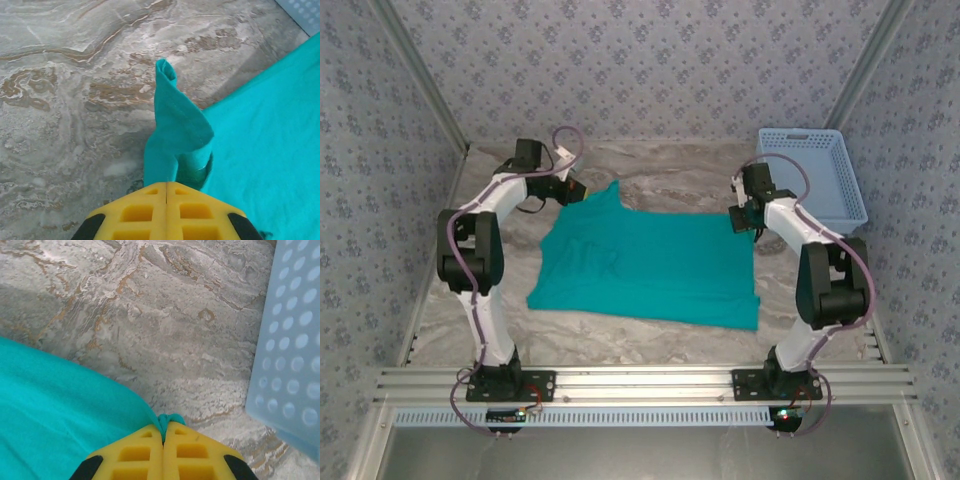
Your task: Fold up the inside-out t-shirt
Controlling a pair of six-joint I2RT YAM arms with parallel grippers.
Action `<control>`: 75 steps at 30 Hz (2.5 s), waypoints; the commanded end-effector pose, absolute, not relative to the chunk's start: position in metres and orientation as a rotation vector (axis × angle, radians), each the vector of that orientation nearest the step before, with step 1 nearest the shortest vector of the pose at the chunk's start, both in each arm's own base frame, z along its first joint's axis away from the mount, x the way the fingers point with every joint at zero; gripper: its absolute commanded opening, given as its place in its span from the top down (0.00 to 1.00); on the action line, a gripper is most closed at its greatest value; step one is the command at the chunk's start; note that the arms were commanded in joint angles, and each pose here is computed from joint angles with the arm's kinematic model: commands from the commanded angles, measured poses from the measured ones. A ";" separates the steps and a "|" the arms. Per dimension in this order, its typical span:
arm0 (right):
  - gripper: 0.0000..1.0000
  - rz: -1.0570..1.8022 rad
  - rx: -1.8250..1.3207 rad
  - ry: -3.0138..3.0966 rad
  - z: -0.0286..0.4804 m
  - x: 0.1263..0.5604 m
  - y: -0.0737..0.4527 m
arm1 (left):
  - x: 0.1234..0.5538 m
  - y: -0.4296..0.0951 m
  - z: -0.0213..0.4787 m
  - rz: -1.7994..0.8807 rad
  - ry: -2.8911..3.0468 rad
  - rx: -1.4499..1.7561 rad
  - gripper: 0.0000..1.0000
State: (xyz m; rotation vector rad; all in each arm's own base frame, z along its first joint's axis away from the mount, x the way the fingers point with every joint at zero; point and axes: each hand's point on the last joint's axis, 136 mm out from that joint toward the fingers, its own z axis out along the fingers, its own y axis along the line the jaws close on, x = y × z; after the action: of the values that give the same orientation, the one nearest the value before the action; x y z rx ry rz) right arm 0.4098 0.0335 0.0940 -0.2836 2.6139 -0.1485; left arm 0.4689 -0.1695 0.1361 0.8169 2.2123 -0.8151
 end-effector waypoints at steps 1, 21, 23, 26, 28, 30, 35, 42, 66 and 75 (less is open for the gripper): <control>1.00 -0.120 -0.241 2.608 0.104 0.397 0.036 | 0.452 -0.174 0.173 -0.812 2.088 0.921 1.00; 0.97 -0.144 -0.016 2.652 0.107 0.332 0.030 | 0.353 -0.153 0.181 -0.717 2.163 1.071 1.00; 0.95 -0.167 0.067 2.667 0.098 0.321 0.023 | 0.336 -0.148 0.173 -0.715 2.207 1.080 1.00; 0.87 -0.276 0.190 2.682 0.084 0.306 0.005 | 0.327 -0.147 0.171 -0.701 2.202 1.024 1.00; 0.86 -0.325 0.228 2.668 0.084 0.301 -0.003 | 0.316 -0.150 0.175 -0.757 2.216 0.983 1.00; 0.71 -0.341 0.251 2.648 0.089 0.299 -0.008 | 0.300 -0.155 0.178 -0.823 2.253 0.950 0.91; 0.59 -0.247 0.228 2.642 0.106 0.292 0.003 | 0.278 -0.143 0.167 -0.772 2.362 0.792 0.75; 0.55 0.085 0.084 2.658 0.124 0.288 0.053 | 0.248 -0.142 0.192 -0.863 2.346 0.518 0.43; 0.41 0.733 -0.916 2.446 0.105 0.320 0.392 | 0.334 -0.089 0.073 -0.517 2.785 -0.561 0.42; 0.76 0.768 -0.857 2.613 0.073 0.303 0.400 | 0.333 -0.084 0.059 -0.509 2.821 -0.591 0.42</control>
State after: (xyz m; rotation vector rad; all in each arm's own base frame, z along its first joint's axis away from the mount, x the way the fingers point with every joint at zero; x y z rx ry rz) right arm 0.3191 0.3929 0.0771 -0.8752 2.5380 0.7107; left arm 0.3276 -0.0889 0.0553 -0.5643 2.8318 -0.5244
